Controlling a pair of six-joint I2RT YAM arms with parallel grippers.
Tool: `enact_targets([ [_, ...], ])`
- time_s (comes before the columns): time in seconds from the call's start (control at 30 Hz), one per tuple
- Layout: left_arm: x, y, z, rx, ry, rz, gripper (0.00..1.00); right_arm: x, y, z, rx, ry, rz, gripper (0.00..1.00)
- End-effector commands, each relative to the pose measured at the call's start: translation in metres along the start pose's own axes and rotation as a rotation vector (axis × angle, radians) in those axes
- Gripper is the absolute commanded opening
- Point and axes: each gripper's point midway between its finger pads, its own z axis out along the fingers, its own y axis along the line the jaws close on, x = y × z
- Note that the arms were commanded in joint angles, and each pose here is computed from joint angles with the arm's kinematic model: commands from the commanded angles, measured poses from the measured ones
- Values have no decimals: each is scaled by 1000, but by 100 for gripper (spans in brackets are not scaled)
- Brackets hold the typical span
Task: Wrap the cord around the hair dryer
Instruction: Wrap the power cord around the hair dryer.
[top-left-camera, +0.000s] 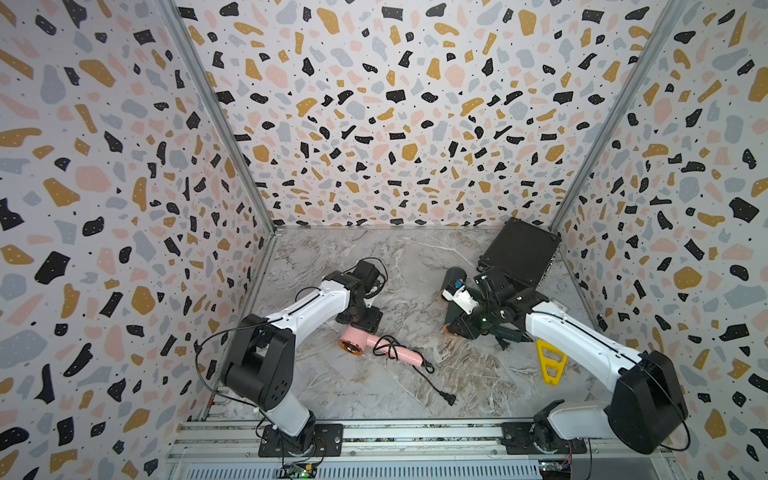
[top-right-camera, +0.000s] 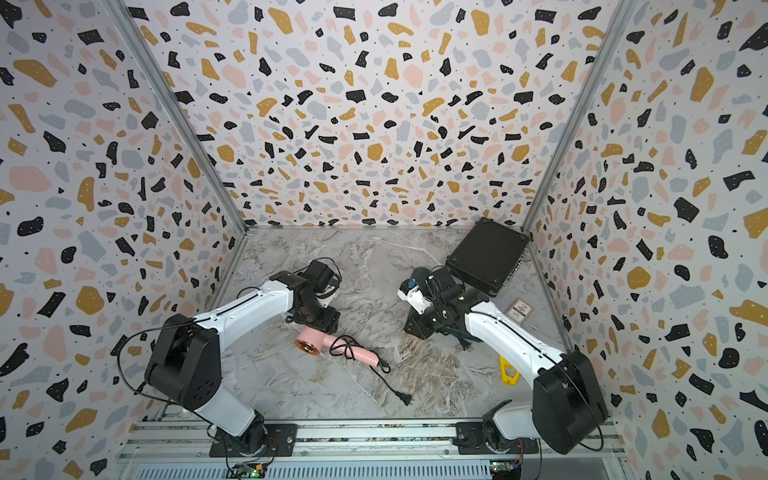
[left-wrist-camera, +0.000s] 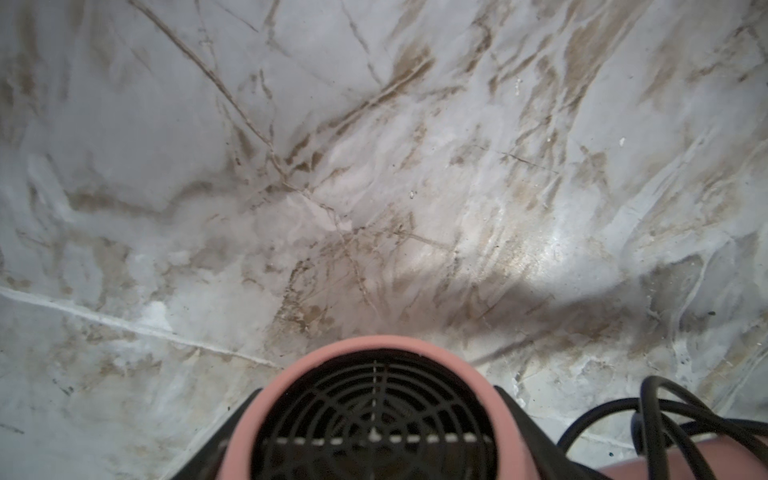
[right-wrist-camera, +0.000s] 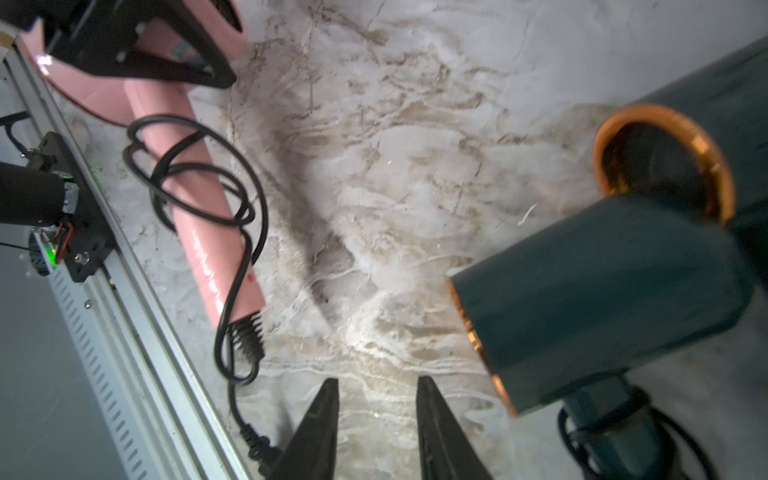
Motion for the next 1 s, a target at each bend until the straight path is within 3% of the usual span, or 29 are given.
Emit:
enact_targets([
  [0.0, -9, 11, 0, 2, 1, -39, 0, 14, 27, -7, -29, 0, -5, 44],
  [0.17, -18, 23, 11, -36, 36, -61, 0, 62, 36, 16, 19, 170, -7, 51],
  [0.4, -25, 23, 20, -31, 49, -82, 0, 83, 38, 39, 131, 295, -52, 55],
  [0.77, -27, 26, 22, -32, 43, -110, 0, 97, 47, 64, 208, 372, -52, 57],
  [0.97, -29, 26, 19, -30, 34, -114, 0, 109, 48, 75, 236, 426, -63, 53],
])
